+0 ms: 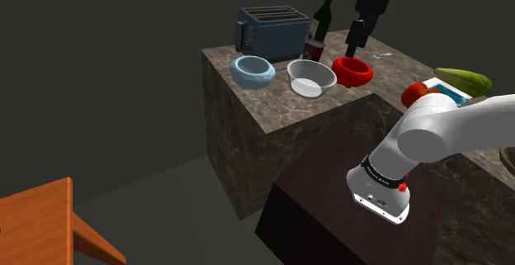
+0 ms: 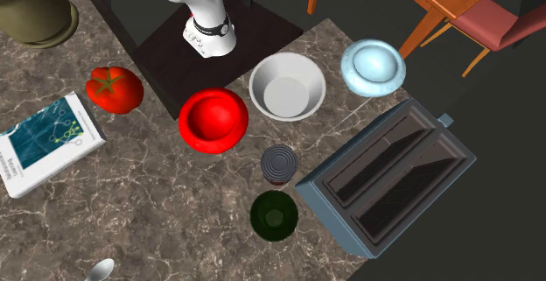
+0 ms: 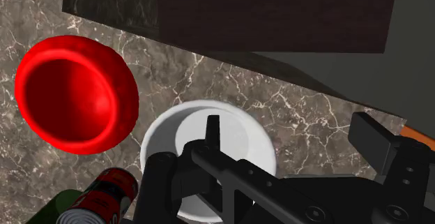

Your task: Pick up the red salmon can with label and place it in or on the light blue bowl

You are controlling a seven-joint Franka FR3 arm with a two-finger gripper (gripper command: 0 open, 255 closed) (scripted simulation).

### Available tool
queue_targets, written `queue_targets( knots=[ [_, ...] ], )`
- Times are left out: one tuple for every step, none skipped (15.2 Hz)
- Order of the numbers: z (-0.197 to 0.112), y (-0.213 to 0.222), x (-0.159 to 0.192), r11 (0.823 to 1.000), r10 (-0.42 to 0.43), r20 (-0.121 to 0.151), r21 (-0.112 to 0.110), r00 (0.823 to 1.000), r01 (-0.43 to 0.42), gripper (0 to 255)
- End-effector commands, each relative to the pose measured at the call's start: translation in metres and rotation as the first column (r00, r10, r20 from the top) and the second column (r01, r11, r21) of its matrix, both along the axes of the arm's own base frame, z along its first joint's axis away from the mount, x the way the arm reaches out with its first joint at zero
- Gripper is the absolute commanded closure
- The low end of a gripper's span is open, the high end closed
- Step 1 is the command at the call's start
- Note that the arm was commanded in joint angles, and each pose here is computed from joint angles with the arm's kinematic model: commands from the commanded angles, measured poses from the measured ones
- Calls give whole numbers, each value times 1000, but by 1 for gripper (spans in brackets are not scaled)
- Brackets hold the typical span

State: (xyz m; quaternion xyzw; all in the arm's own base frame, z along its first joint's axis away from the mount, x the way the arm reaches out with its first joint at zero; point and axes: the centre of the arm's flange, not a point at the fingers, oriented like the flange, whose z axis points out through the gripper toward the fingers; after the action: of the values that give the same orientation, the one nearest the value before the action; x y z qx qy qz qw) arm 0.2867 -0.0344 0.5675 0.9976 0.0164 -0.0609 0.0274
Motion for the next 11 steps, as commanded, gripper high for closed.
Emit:
queue_targets(
  knots=[
    [0, 0, 0, 1000, 0, 0, 0, 1000, 0, 0],
    [-4, -10, 7, 1000, -1, 5, 2, 1000, 1, 0],
    [-8, -20, 14, 1000, -3, 11, 5, 1000, 3, 0],
    [-12, -30, 21, 1000, -4, 16, 7, 1000, 4, 0],
    [-16, -41, 28, 1000, -6, 21, 10, 1000, 5, 0],
    [-20, -51, 35, 1000, -7, 26, 12, 1000, 7, 0],
    [-24, -61, 42, 1000, -8, 32, 15, 999, 8, 0],
    [-28, -71, 49, 1000, -10, 37, 17, 999, 9, 0],
    [-32, -81, 56, 1000, -11, 42, 20, 999, 11, 0],
    [-36, -91, 64, 1000, -13, 47, 22, 999, 12, 0],
    [-40, -102, 71, 1000, -14, 53, 25, 999, 13, 0]
  ],
)
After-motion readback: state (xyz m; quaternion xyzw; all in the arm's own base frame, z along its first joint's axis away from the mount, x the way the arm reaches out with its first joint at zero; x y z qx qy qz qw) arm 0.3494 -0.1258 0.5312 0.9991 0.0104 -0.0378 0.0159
